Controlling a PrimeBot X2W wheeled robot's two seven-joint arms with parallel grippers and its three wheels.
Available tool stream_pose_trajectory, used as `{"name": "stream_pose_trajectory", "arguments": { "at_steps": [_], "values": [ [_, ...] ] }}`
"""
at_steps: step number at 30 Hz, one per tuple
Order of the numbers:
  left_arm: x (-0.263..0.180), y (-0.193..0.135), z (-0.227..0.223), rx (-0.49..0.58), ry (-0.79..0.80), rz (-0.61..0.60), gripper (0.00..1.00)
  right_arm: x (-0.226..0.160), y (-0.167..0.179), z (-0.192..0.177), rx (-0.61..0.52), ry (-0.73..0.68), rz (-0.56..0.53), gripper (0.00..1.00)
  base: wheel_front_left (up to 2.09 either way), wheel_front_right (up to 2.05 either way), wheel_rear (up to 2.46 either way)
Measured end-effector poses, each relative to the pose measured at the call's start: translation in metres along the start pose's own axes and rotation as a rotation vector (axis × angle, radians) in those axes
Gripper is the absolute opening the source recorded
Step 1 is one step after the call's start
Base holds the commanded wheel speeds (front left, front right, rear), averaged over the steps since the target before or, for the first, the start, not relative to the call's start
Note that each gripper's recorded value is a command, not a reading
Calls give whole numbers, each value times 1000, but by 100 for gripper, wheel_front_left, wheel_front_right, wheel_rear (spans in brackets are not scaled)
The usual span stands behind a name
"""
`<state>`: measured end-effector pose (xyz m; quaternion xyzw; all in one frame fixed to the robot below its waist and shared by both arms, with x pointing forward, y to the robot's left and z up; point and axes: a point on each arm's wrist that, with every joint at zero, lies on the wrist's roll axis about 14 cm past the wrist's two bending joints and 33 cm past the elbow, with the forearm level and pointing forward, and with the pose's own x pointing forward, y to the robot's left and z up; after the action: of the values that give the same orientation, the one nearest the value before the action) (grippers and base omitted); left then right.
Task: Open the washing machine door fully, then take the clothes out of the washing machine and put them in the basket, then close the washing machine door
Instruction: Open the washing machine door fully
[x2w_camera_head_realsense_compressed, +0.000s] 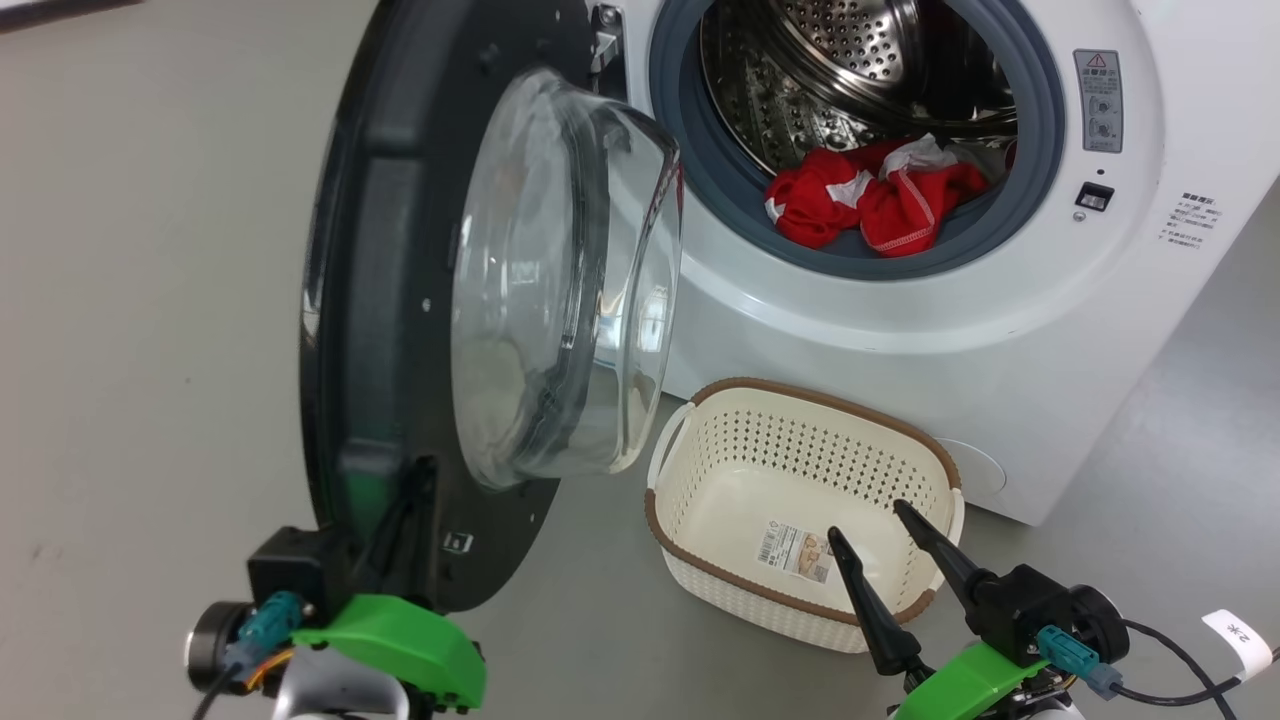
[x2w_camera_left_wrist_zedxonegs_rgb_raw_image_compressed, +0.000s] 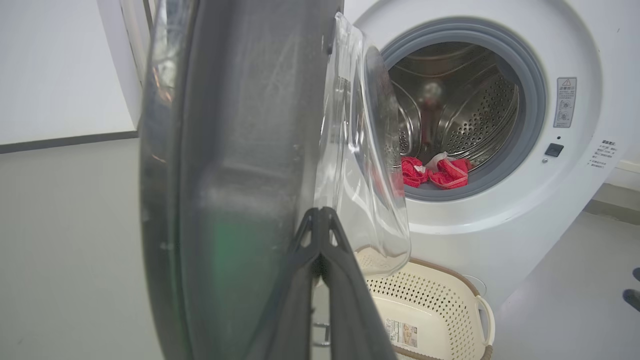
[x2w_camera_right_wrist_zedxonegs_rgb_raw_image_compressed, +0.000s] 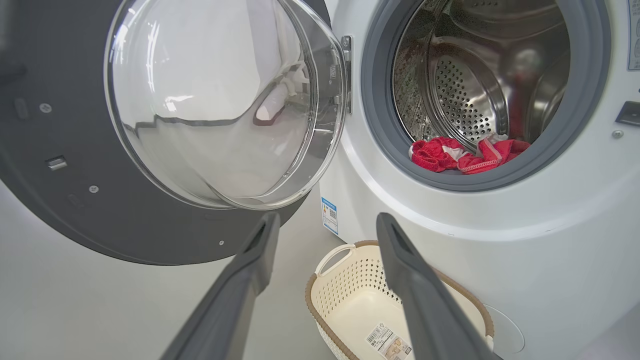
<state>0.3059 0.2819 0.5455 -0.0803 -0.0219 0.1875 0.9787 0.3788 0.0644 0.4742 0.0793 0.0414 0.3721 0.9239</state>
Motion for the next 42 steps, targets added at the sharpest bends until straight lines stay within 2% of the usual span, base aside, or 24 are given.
{"name": "stream_pose_trajectory", "arguments": {
  "at_steps": [24,36,42],
  "values": [
    [8,95,-9,-7,-22,268,0,3,-6,-18,-21,48,1,100,0,0,0],
    [23,116,-10,-5,-36,331,0,2,-16,-28,-26,68,-17,100,0,0,0],
    [31,129,-8,-61,-58,370,0,1,-22,-35,-15,82,-32,100,0,0,0]
  ]
}}
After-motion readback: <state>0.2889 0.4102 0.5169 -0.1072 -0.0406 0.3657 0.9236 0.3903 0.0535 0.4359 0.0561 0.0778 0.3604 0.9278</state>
